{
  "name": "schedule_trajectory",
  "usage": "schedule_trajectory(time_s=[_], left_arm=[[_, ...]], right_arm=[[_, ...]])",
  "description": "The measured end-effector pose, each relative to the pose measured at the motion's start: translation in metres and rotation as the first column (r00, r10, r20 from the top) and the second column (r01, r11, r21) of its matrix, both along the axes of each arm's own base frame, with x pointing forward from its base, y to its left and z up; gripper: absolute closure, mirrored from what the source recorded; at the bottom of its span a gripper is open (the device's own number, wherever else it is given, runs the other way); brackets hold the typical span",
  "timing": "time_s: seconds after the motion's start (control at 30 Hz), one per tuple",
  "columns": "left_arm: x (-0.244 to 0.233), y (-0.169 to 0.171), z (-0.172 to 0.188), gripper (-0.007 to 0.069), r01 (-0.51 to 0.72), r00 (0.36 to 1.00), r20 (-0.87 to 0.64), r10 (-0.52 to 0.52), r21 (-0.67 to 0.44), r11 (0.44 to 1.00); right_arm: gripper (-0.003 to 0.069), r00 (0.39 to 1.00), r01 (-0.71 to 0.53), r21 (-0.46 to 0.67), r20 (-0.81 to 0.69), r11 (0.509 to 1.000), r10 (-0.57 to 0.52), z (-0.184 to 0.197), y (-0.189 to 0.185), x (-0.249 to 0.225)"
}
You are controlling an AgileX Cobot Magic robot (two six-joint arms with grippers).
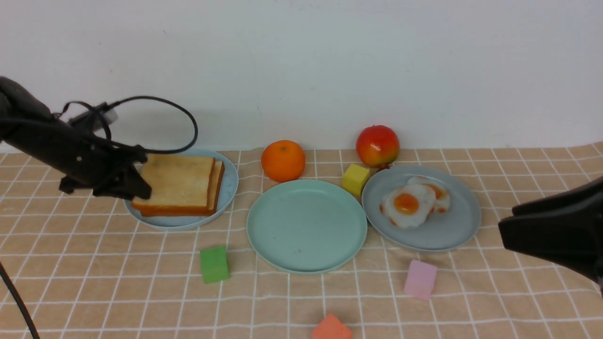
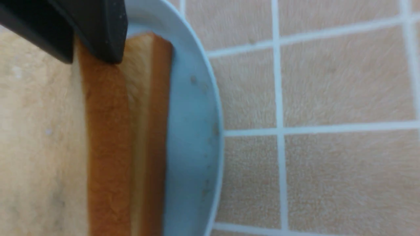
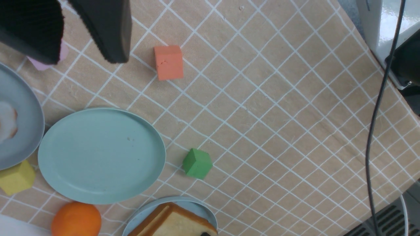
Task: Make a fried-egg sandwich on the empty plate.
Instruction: Use the left arm to grab a slice of bread, then use the left arm to put a slice of bread into the empty plate in the middle
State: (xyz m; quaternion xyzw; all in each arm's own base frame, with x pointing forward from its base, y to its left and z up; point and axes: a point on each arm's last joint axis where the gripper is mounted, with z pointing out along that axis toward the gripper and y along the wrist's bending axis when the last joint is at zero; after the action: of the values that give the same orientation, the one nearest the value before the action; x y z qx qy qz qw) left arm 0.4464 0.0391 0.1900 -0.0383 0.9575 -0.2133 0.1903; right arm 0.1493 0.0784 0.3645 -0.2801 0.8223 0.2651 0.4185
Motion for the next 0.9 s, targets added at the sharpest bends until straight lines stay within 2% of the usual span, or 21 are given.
schedule_trajectory(time_s=[0.17,0.27,0.37,0.47,0.6,0.77,0.9], left_arm=[[-0.013,-0.003,0.043,0.0560,-0.007,0.999,0.042,0.007,-0.002,1.000],[-0.027,-0.018,0.074,0.0560,0.039,0.998,0.058,-0.035,-0.082,0.996],[-0.037,-0.049,0.082,0.0560,0.130,0.990,0.075,-0.119,-0.178,0.975],[-0.041,-0.077,0.076,0.0560,0.181,0.983,0.062,-0.171,-0.241,0.954],[-0.046,-0.133,0.053,0.0560,0.218,0.975,0.031,-0.220,-0.321,0.922],[-0.039,-0.173,0.021,0.0560,0.176,0.983,0.010,-0.182,-0.308,0.935],[-0.035,-0.192,-0.010,0.0560,0.123,0.989,-0.044,-0.141,-0.284,0.951]], right_arm=[[0.0418,1.000,0.000,0.000,0.000,1.000,0.000,0.000,0.000,0.000],[0.0418,1.000,0.000,0.003,-0.001,1.000,0.000,0.000,0.000,0.000],[0.0418,1.000,0.000,0.003,-0.001,1.000,0.000,0.000,0.000,0.000],[0.0418,1.000,0.000,0.003,-0.001,1.000,0.000,0.000,0.000,0.000],[0.0418,1.000,0.000,0.003,-0.001,1.000,0.000,0.000,0.000,0.000],[0.0418,1.000,0.000,0.003,-0.001,1.000,0.000,0.000,0.000,0.000],[0.0418,1.000,0.000,0.003,-0.001,1.000,0.000,0.000,0.000,0.000]])
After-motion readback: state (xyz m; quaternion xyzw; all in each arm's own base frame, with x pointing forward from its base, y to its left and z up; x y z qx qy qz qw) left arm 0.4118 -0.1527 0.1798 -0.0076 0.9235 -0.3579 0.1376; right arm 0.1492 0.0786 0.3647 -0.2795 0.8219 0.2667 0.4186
